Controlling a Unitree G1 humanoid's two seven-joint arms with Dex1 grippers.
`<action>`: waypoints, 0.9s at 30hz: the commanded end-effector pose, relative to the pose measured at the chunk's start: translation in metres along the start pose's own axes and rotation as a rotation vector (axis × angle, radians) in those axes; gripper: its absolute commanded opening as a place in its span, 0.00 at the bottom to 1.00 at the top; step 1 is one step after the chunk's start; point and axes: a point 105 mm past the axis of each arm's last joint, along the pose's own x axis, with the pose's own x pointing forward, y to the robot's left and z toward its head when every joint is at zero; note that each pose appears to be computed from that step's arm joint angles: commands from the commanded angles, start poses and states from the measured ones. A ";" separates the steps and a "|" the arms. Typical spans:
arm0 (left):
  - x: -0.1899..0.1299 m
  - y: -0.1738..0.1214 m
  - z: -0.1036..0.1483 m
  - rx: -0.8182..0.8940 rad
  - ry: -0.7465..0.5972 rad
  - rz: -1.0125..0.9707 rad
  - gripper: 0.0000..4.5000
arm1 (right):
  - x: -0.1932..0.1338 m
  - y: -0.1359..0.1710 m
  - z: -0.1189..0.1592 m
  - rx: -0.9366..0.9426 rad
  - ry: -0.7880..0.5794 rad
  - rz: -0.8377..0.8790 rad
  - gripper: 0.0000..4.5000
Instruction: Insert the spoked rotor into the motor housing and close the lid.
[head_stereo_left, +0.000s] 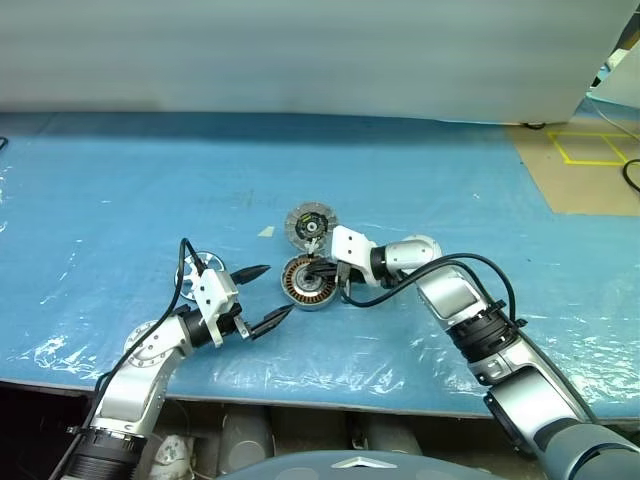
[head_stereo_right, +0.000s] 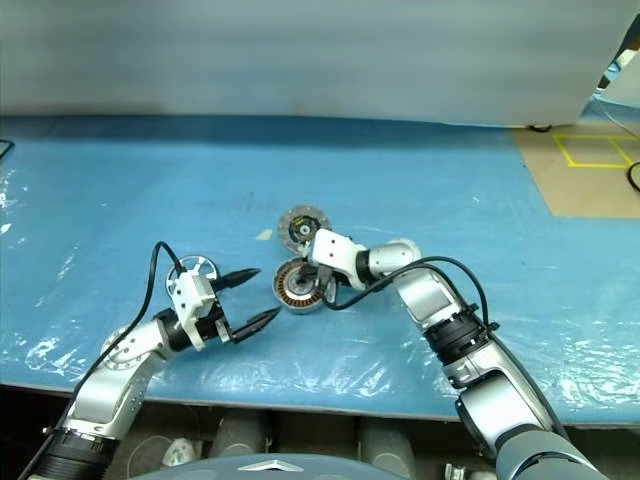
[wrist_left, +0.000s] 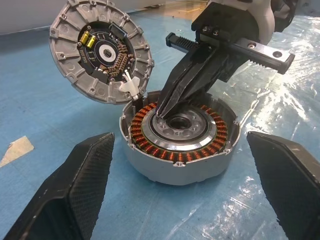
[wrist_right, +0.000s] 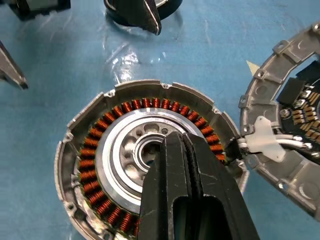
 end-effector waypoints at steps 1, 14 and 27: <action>0.000 0.000 0.007 0.029 -0.021 -0.002 1.00 | -0.004 0.002 0.007 0.035 -0.085 0.023 0.00; -0.017 0.039 0.037 0.009 -0.044 0.180 1.00 | -0.015 -0.005 0.013 -0.042 -0.127 0.020 0.00; -0.074 0.066 0.060 -0.006 0.219 0.102 0.64 | -0.005 0.001 0.011 -0.033 -0.132 0.020 0.00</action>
